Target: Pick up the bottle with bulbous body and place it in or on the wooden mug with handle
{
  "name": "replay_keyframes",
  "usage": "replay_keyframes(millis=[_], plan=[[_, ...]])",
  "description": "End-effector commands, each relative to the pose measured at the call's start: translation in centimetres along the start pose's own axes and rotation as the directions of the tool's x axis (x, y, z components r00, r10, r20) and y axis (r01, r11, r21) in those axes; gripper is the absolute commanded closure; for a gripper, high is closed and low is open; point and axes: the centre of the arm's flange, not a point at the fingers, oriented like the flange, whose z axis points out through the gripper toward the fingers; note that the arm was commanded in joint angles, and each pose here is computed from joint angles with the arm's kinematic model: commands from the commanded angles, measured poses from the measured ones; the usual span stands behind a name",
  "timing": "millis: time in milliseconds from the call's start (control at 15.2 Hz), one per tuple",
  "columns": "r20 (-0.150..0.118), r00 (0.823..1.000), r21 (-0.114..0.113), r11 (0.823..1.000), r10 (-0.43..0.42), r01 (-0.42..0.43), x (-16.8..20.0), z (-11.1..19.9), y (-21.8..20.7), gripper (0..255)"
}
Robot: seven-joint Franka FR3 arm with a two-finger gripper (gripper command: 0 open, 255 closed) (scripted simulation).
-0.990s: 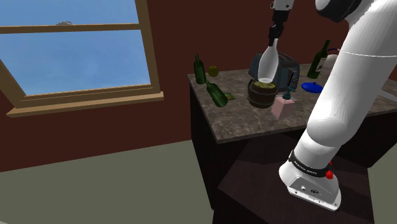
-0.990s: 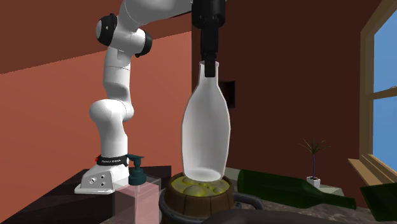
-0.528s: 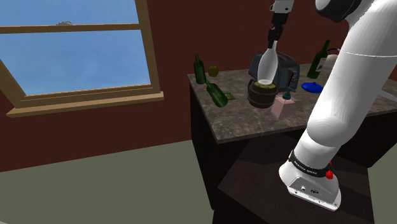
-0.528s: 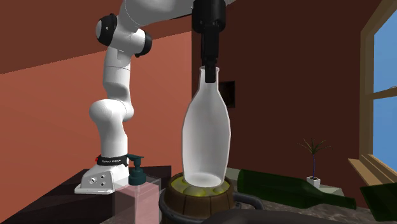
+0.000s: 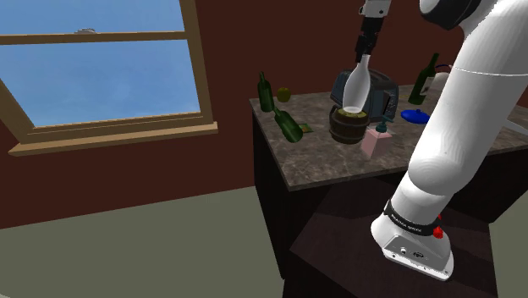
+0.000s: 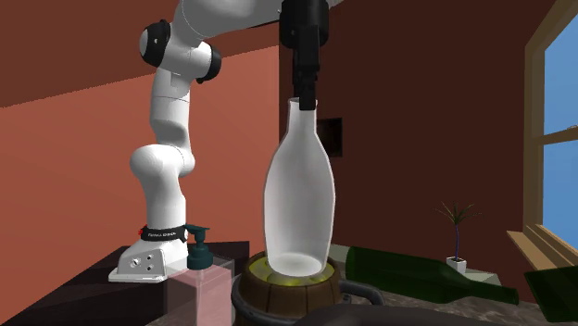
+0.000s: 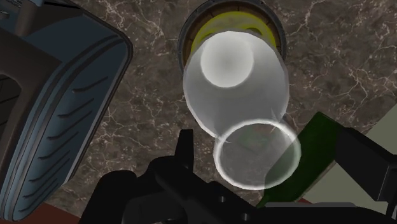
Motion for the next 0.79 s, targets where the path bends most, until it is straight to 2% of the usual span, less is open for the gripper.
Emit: replay_keyframes(millis=[0,198,726], plan=[[0.0,1.0,0.0,1.0,0.0,0.0,0.0,-1.3,0.0,0],[0.0,1.0,0.0,1.0,0.0,0.0,0.0,-5.0,0.0,0],[0.0,1.0,0.0,1.0,0.0,0.0,0.0,-5.0,0.0,0]])
